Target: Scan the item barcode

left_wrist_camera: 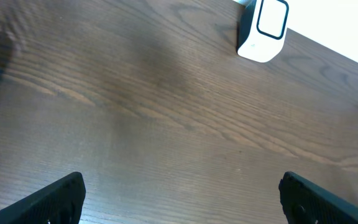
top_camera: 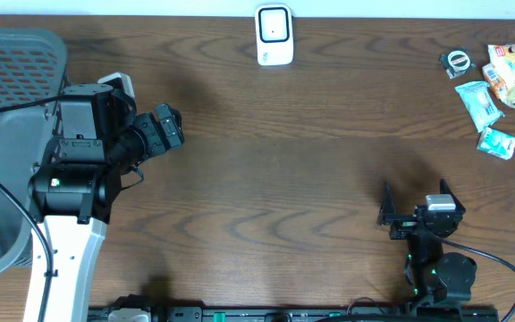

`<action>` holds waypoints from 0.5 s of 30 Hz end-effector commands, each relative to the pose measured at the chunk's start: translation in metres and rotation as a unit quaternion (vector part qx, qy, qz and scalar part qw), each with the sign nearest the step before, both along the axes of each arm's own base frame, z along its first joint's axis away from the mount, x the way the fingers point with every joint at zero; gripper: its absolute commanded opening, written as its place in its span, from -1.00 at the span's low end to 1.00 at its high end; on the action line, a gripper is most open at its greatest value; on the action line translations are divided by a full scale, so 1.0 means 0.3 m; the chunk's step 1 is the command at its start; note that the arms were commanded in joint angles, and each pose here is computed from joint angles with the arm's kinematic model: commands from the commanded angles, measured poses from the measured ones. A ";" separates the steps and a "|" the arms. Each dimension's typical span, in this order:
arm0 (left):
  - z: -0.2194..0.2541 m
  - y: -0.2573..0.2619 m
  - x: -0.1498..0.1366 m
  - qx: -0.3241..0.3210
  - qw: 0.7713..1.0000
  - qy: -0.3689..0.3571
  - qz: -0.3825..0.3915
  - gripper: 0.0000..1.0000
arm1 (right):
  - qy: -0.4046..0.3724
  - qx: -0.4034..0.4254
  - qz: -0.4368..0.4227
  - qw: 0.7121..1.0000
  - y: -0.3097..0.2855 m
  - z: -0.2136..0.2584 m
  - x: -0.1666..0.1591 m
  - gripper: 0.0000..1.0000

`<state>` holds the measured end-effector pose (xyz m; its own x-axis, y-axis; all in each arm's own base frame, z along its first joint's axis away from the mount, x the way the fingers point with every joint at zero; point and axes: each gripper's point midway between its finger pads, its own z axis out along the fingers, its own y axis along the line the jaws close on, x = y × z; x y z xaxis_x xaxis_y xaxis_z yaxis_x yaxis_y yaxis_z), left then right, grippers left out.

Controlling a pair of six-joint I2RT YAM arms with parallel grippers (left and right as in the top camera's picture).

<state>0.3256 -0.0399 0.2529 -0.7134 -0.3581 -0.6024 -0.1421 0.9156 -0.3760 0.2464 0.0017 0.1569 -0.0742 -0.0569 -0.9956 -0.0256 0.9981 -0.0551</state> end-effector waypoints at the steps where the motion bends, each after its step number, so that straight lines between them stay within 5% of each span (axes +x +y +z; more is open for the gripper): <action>1: 0.021 0.007 0.005 0.008 1.000 -0.009 -0.002 0.96 | 0.002 0.005 -0.002 1.000 0.005 -0.005 -0.001 0.99; 15: 0.021 0.007 0.005 0.008 1.000 -0.009 -0.002 0.96 | 0.002 0.009 0.011 1.000 0.031 -0.005 -0.002 0.98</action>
<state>0.3256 -0.0399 0.2529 -0.7134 -0.3581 -0.6024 -0.1421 0.9156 -0.3760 0.2461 0.0133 0.1567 -0.0727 -0.0602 -0.9955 -0.0652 0.9963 -0.0555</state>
